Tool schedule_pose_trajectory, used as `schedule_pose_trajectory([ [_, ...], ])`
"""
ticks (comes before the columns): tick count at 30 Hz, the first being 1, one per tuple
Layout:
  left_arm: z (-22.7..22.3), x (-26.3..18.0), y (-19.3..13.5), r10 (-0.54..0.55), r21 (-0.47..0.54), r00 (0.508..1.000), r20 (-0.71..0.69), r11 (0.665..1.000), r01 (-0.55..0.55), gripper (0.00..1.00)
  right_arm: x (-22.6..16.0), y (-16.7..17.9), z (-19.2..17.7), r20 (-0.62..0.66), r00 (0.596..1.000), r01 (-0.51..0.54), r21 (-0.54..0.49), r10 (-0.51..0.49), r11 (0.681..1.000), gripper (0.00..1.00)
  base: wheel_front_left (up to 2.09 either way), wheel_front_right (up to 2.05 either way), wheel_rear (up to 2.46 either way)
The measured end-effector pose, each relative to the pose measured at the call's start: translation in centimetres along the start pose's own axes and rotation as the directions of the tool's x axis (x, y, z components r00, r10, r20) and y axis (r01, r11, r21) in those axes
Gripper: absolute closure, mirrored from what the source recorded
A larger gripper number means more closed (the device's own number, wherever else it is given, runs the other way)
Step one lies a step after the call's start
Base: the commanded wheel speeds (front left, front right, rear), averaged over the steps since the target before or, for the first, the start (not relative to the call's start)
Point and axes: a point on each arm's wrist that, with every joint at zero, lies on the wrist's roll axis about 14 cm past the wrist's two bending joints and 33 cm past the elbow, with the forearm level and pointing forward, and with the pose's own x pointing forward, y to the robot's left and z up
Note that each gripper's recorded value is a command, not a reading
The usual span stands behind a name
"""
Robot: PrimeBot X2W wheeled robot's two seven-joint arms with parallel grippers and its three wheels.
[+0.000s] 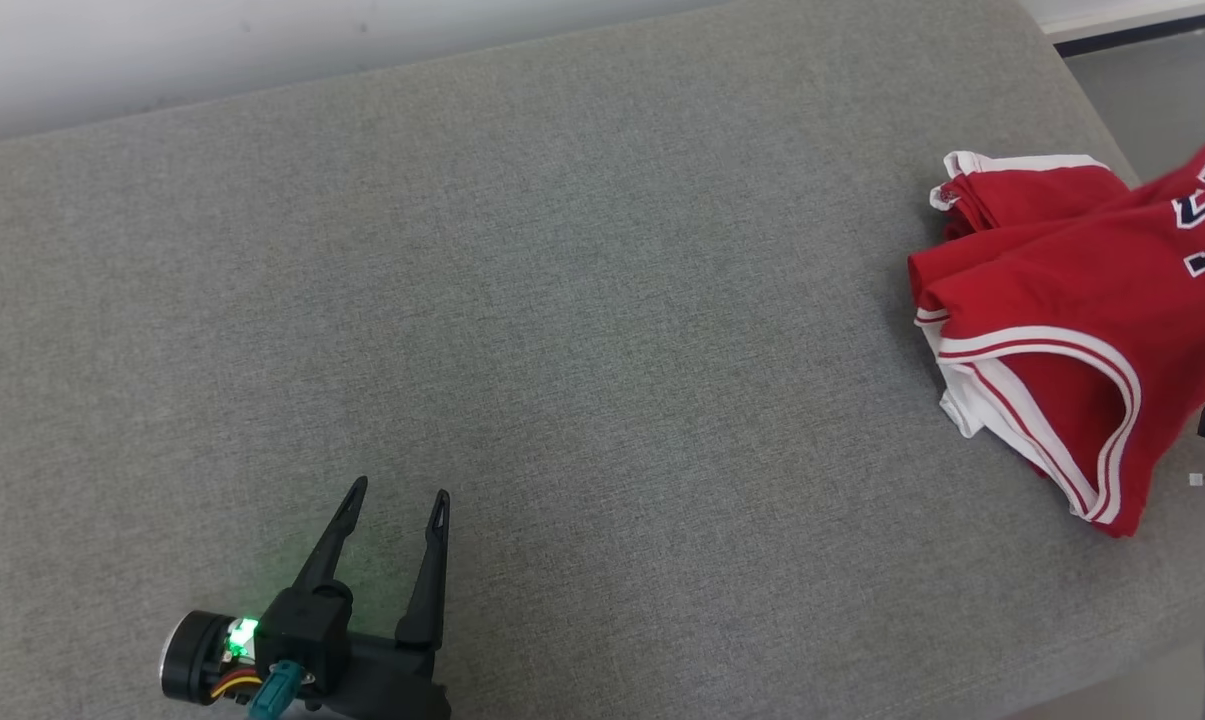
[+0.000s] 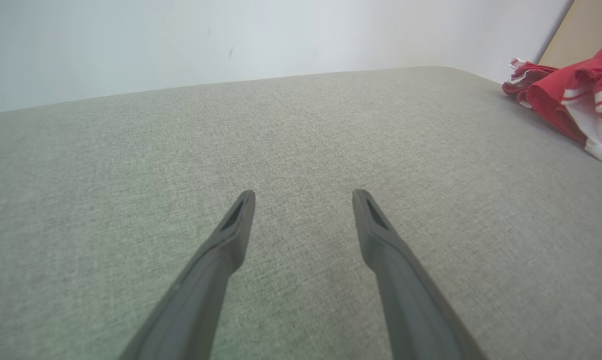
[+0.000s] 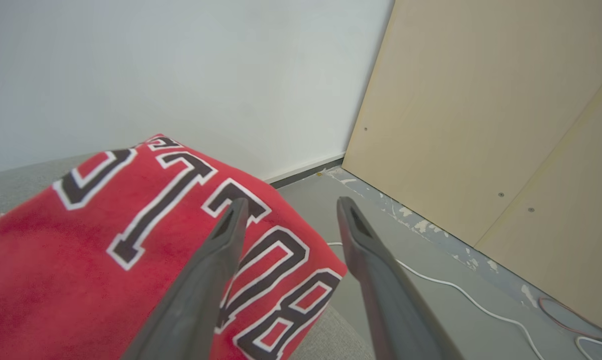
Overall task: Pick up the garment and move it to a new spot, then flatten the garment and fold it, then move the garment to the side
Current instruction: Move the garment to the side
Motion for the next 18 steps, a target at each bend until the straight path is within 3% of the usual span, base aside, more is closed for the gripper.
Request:
schedule_pose_trajectory([
  [4, 0.4, -0.3, 0.6, 0.018, 0.006, 1.0, 0.007, 1.0, -0.018, 0.0, -0.1, 1.4, 0.9, 0.033, 0.999, -0.012, -0.006, 0.012, 1.0, 0.0, 0.0, 0.0, 0.0],
  [10, 1.5, -1.1, 1.5, 0.06, 0.016, 0.998, 0.033, 0.998, -0.061, 0.0, -2.3, 6.4, 2.3, 0.1, 0.982, -0.159, 0.002, 0.158, 0.987, 0.0, 0.0, 0.0, 0.0],
  [18, 3.1, -3.6, 3.3, 0.15, 0.024, 0.986, 0.067, 0.988, -0.152, 0.0, -7.8, 13.8, 2.5, 0.156, 0.911, -0.398, 0.078, 0.383, 0.914, 0.0, 0.0, 0.0, 0.0],
])
